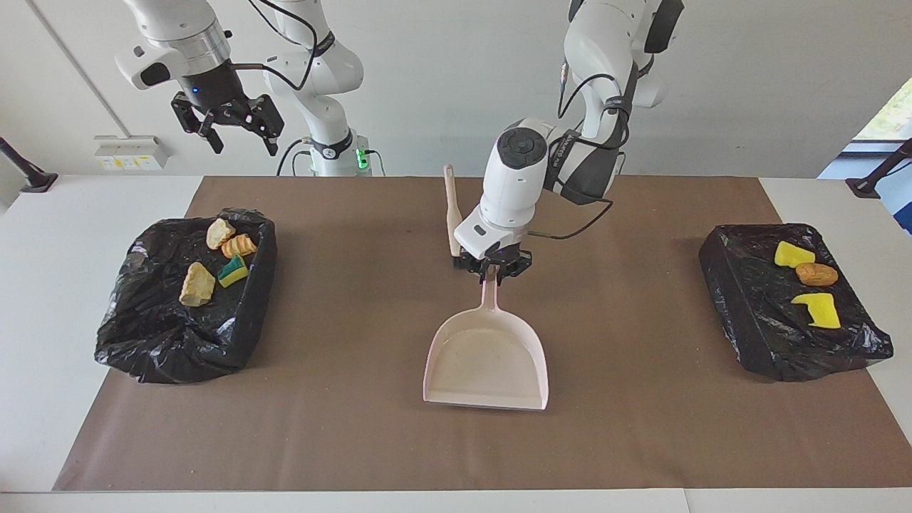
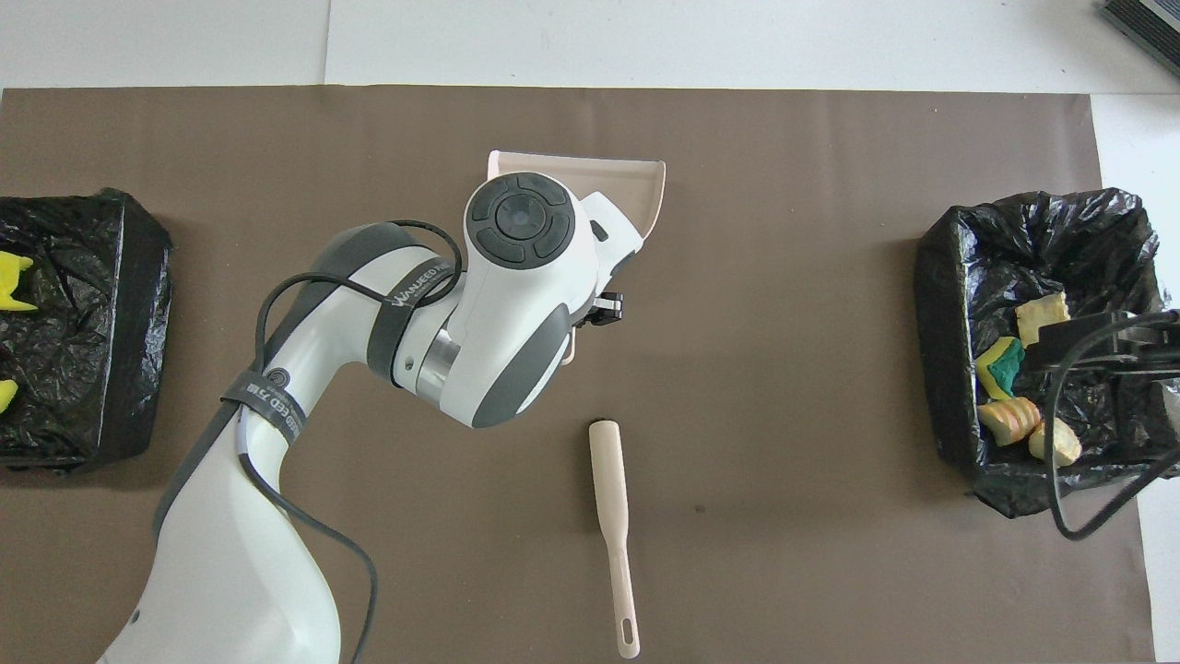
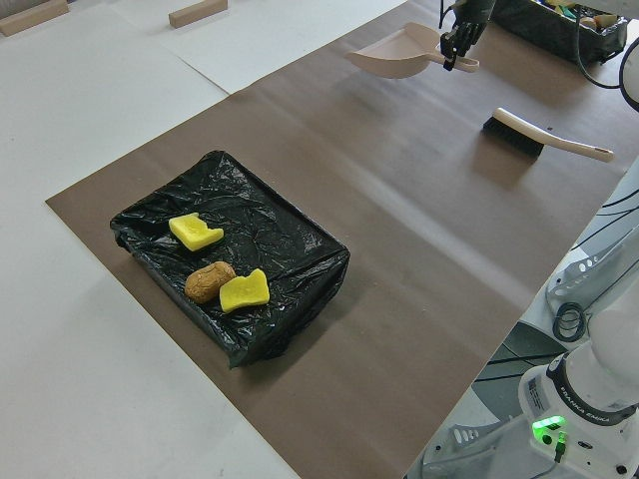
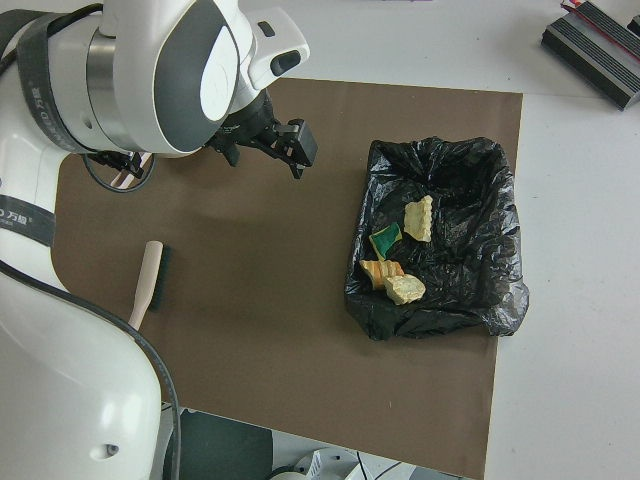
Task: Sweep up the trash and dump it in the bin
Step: 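Bring the emptied dustpan back and set it on the mat with the left gripper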
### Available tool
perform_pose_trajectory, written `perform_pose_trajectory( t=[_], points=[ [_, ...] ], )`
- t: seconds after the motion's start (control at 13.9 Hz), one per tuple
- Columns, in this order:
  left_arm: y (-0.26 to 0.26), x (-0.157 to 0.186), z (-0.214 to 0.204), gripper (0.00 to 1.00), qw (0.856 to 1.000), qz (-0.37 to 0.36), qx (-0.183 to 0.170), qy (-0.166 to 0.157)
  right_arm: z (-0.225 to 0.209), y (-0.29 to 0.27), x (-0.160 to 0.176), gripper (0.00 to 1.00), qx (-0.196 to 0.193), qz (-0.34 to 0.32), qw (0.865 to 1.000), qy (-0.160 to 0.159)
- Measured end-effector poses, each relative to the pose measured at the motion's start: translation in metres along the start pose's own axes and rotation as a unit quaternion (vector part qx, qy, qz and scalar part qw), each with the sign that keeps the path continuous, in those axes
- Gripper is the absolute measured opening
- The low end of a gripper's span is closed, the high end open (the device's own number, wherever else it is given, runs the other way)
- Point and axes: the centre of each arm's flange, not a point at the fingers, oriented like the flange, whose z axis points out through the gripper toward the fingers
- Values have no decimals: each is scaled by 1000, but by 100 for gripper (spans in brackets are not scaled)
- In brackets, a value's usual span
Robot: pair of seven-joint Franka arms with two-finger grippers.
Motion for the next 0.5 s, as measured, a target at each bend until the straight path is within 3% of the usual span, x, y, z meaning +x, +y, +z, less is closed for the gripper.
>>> perform_pose_trajectory(
  t=[0.29, 0.5],
  points=[
    [28, 3, 45, 32, 1000, -18, -2, 2, 0, 0, 0, 100, 0, 0, 1000, 0],
    [32, 2, 55, 32, 1000, -19, -1, 1, 0, 0, 0, 100, 0, 0, 1000, 0]
  ],
)
